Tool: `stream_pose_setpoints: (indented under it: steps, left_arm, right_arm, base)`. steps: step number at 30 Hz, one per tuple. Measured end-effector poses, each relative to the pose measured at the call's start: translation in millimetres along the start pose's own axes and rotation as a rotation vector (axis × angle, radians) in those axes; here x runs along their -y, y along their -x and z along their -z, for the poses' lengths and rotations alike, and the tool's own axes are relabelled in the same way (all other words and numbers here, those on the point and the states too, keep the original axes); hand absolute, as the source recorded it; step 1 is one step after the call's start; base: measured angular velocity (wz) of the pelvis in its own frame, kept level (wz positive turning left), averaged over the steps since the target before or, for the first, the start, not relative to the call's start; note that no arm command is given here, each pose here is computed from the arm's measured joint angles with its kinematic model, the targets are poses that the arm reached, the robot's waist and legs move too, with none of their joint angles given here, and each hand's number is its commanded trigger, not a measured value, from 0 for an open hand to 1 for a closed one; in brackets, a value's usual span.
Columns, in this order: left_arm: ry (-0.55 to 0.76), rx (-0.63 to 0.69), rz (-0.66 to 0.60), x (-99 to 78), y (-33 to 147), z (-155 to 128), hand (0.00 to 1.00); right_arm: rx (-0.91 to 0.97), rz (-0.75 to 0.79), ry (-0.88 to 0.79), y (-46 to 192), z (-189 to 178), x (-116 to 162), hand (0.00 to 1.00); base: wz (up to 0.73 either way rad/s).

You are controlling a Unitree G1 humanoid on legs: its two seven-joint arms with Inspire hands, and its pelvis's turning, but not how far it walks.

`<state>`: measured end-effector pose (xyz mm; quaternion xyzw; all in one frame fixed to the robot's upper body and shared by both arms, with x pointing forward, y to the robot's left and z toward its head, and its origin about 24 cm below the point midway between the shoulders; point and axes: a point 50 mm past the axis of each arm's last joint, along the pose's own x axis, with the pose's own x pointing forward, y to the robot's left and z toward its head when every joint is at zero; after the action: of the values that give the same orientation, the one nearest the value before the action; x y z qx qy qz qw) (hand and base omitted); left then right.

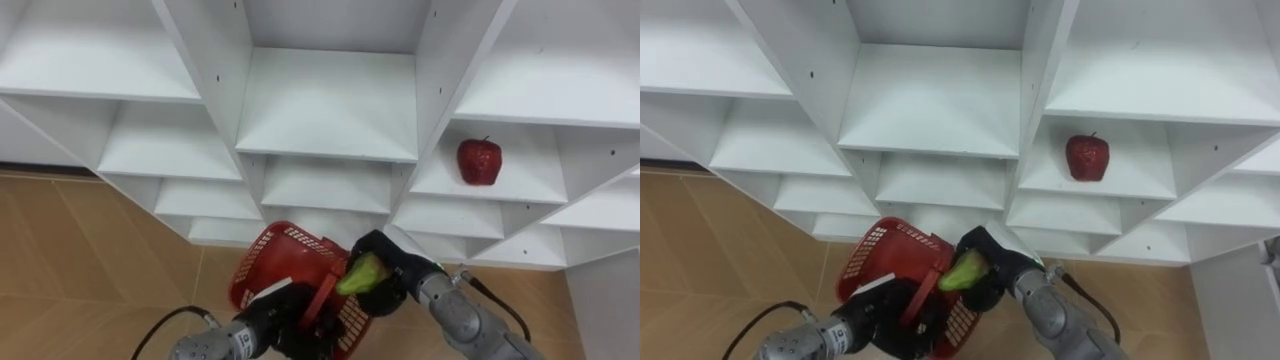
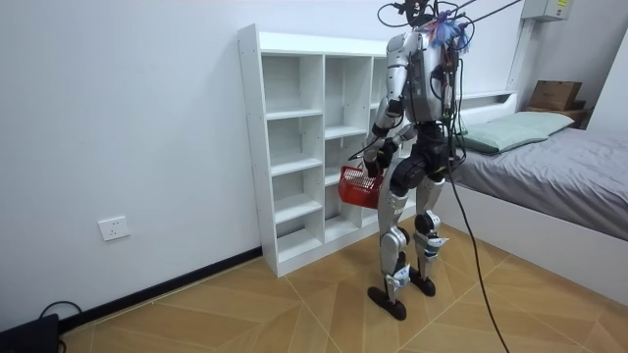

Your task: Collect fruits from the closet

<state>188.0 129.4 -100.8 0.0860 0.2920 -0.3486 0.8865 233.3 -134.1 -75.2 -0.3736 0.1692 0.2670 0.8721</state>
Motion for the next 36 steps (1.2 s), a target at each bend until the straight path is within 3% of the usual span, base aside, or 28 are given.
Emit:
stream_pose_setpoints:
  steps: [8, 16, 26, 36]
  left_arm:
    - [0.025, 0.03, -0.002, 0.2, -4.1, -6.9, 1.0]
    - [0.135, 0.11, -0.031, -4.2, -4.9, -17.2, 1.0]
    - [0.162, 0.188, -0.073, -7.1, -5.7, -29.8, 1.0]
    - [0.328, 0.263, -0.101, -5.5, -8.4, -34.8, 1.0]
  right_arm:
    - [-0.001, -0.004, -0.013, 0.3, 0.4, -1.2, 1.0]
    - [0.009, 0.02, -0.293, 0.9, 0.2, 0.9, 1.0]
    - [0.041, 0.059, -0.485, 1.3, -1.2, 6.0, 1.0]
    - [0.059, 0.092, -0.711, 1.8, 1.6, 13.5, 1.0]
  base:
    - [0.0]
    - [0.0]
    - [0.0]
    - [-0.03]
